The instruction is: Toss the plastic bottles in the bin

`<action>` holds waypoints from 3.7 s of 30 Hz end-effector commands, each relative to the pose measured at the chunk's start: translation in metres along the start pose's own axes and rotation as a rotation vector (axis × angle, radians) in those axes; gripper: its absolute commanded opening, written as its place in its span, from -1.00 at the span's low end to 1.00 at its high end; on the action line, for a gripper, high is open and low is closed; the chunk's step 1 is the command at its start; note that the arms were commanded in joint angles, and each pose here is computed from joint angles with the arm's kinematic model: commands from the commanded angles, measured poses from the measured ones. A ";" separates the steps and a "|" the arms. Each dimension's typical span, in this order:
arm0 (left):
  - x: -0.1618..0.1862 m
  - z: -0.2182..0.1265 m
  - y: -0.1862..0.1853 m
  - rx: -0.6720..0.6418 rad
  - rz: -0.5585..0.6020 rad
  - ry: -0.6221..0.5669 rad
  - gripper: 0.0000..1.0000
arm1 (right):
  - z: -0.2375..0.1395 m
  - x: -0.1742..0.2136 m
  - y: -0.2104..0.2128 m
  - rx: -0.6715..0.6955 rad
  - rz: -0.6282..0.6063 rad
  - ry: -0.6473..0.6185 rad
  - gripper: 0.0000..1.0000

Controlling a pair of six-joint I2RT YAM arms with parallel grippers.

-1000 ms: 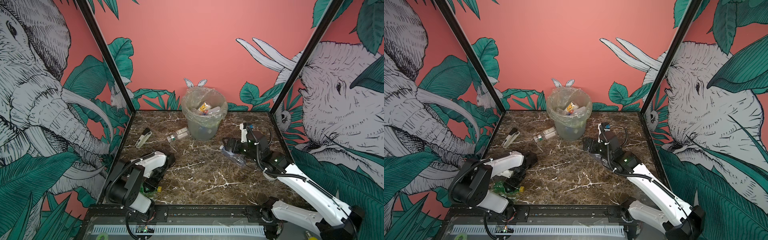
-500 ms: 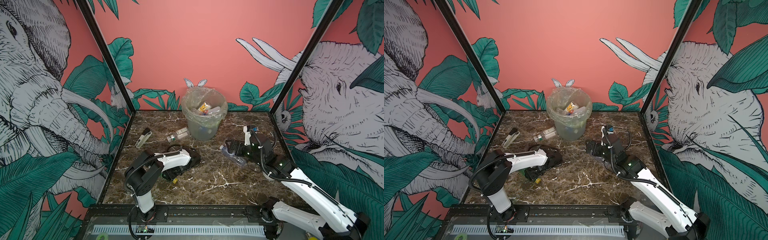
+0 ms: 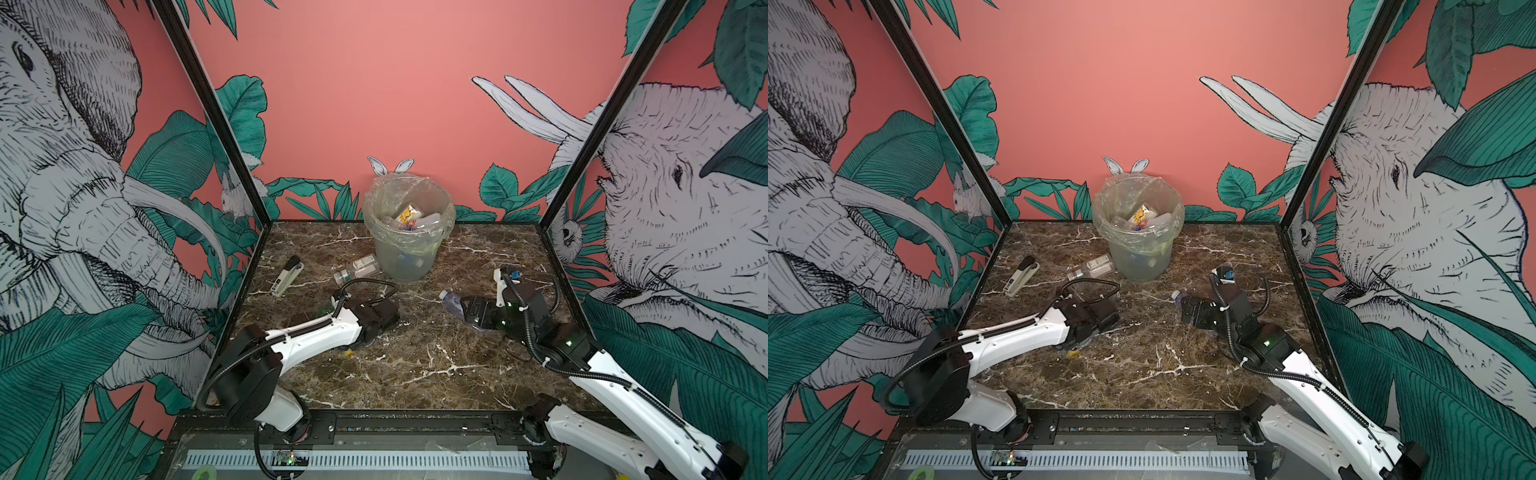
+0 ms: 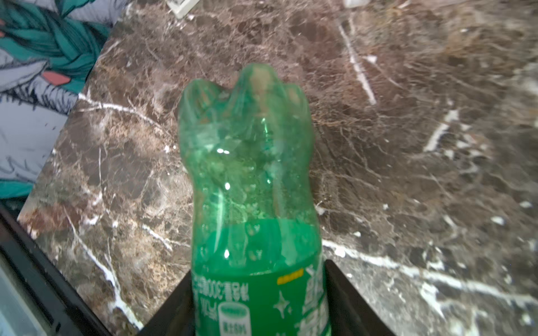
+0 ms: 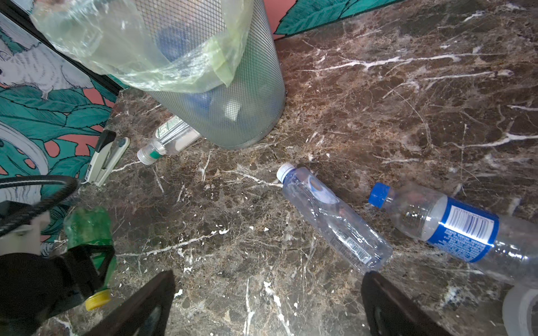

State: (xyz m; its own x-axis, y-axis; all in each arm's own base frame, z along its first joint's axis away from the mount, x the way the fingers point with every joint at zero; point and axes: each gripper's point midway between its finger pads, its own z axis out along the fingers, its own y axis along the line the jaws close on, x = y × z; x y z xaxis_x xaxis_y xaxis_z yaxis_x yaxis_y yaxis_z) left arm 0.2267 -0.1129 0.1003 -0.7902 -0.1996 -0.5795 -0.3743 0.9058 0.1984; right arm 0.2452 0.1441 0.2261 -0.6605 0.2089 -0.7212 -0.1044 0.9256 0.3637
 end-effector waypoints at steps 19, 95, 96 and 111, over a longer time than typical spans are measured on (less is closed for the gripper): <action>-0.036 -0.075 -0.079 0.745 0.227 -0.116 -0.42 | 0.027 0.042 -0.027 0.085 0.025 0.090 0.99; -0.339 -0.256 -0.123 1.403 -0.113 -0.263 0.99 | 0.021 0.005 -0.025 0.174 0.000 0.027 0.99; -0.344 -0.268 -0.119 1.427 -0.111 -0.294 0.99 | 0.020 0.004 -0.025 0.176 0.000 0.028 0.99; -0.347 -0.285 -0.091 1.422 -0.021 -0.416 0.99 | 0.002 0.002 -0.033 0.207 -0.111 0.031 0.99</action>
State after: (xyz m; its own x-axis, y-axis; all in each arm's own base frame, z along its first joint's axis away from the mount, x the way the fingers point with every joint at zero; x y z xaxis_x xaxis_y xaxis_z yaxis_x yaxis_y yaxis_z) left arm 0.4209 -0.2521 0.4873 -0.5962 -0.3296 -0.7321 0.5407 0.5093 -0.6696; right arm 0.2516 0.1249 0.2051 -0.6873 0.1480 -0.7112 -0.0164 0.9756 0.2189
